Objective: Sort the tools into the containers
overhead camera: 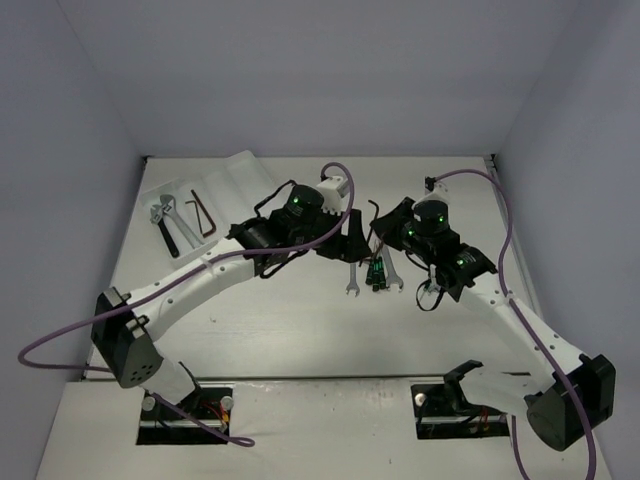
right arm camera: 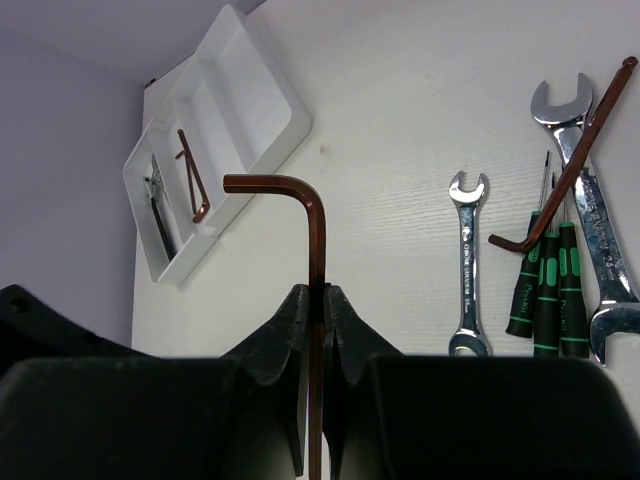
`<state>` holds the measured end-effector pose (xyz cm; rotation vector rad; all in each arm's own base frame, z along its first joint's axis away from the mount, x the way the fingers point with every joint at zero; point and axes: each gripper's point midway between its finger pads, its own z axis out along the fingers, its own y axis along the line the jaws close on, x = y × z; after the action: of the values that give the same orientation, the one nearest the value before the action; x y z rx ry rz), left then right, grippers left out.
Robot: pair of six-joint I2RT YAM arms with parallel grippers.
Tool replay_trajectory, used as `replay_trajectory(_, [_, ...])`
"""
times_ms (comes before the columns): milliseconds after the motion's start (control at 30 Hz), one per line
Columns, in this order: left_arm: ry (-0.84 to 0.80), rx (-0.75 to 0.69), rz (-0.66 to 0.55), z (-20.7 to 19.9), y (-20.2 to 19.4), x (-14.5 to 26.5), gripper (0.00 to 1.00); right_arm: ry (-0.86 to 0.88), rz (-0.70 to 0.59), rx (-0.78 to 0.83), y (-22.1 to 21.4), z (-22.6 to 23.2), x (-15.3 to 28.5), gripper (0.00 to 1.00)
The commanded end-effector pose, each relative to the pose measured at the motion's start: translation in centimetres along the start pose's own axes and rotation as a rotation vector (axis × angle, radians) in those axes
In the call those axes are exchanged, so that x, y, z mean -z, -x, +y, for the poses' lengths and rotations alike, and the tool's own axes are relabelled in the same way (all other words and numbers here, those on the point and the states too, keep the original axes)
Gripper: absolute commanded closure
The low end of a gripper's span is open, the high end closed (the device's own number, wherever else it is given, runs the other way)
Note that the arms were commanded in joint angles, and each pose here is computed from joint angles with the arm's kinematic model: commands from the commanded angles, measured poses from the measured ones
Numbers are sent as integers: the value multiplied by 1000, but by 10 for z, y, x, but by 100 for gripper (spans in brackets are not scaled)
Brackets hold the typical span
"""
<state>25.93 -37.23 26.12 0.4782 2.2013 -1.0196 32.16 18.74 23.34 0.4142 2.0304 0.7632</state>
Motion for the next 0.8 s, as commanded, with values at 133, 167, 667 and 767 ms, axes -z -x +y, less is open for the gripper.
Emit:
replay_trajectory(133, [-11,13,-115,-18,35,-14,44,154,-49,-59,13,34,14,100])
replay_trajectory(167, [-9,14,-113,-17,35,-16,46,162,-47,-65,13,36,14,100])
replay_trajectory(667, [94,49,-119,22,27,-21,100,166,-37,-51,6,32,8,53])
replay_trajectory(767, [158,108,-132,60,29,-10,100,146,-58,-37,15,28,7,39])
